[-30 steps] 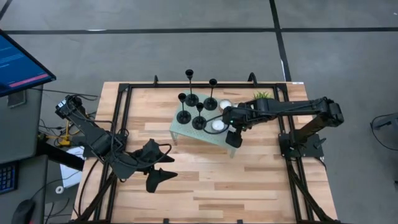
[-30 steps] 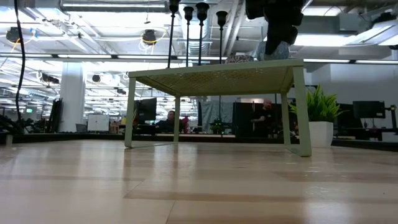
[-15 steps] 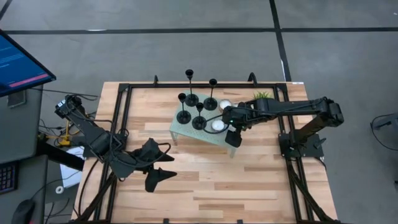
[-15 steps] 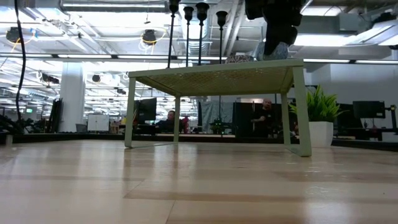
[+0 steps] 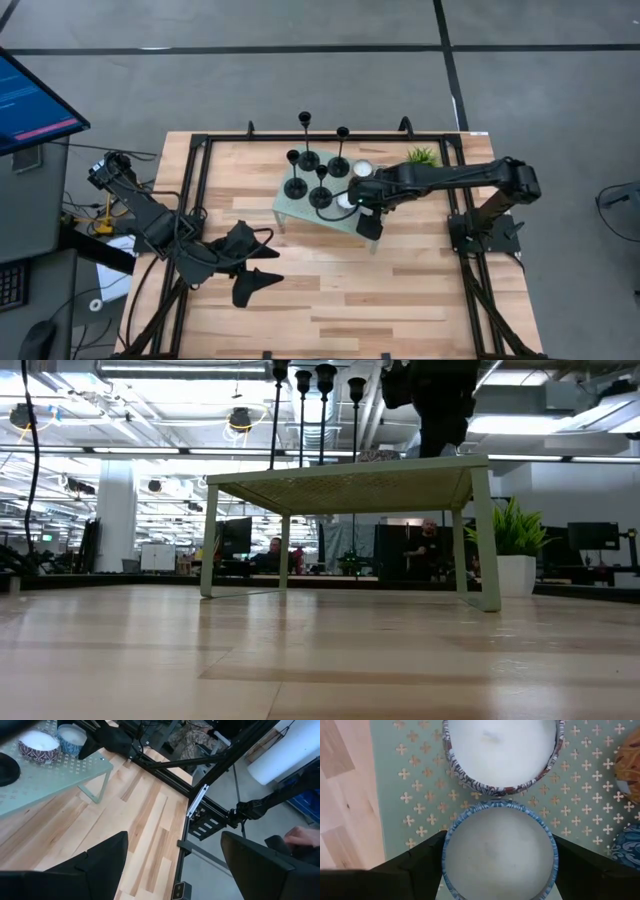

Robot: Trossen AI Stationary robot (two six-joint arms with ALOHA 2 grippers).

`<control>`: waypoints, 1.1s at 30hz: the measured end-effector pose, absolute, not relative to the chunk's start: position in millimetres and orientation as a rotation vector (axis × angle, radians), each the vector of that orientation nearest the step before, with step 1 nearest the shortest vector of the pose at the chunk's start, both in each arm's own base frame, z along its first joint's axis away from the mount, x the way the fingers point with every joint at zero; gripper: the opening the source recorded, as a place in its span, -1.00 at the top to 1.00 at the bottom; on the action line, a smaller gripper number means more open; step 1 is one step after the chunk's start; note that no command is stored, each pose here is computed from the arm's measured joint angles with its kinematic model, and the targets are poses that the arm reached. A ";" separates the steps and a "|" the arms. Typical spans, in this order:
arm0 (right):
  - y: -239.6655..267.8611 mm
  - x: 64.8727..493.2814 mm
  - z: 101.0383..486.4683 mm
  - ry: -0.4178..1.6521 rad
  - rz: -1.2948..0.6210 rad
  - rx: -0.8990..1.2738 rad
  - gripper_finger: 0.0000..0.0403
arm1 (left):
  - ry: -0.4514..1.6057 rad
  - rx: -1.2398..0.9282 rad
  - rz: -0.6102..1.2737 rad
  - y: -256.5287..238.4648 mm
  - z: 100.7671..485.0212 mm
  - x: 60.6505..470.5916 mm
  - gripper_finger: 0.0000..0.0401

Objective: Pick & Place candle stick holders
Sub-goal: Put the light blue scented candle on the shelf, then return to Home Position

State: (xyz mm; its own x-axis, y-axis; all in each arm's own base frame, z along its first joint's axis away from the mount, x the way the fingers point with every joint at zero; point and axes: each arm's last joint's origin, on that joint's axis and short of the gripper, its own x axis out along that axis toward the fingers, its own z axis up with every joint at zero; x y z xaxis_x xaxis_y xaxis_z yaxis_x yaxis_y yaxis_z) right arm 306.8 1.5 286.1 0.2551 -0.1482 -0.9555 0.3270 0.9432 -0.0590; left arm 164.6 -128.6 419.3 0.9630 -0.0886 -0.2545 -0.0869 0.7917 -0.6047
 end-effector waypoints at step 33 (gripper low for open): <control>10.2 247.4 398.1 0.929 -0.235 0.185 -0.74 | 0.247 -0.651 0.032 -126.6 421.0 163.9 -0.59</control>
State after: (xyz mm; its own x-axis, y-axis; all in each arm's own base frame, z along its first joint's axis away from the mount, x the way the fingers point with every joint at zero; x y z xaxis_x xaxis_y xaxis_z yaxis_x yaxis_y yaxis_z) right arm 247.4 10.2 398.1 0.5760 -0.1203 -0.8086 0.2793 0.9586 0.0563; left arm 163.9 -126.6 421.0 0.9703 -0.0481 -0.2372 -0.1063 0.7959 -0.5960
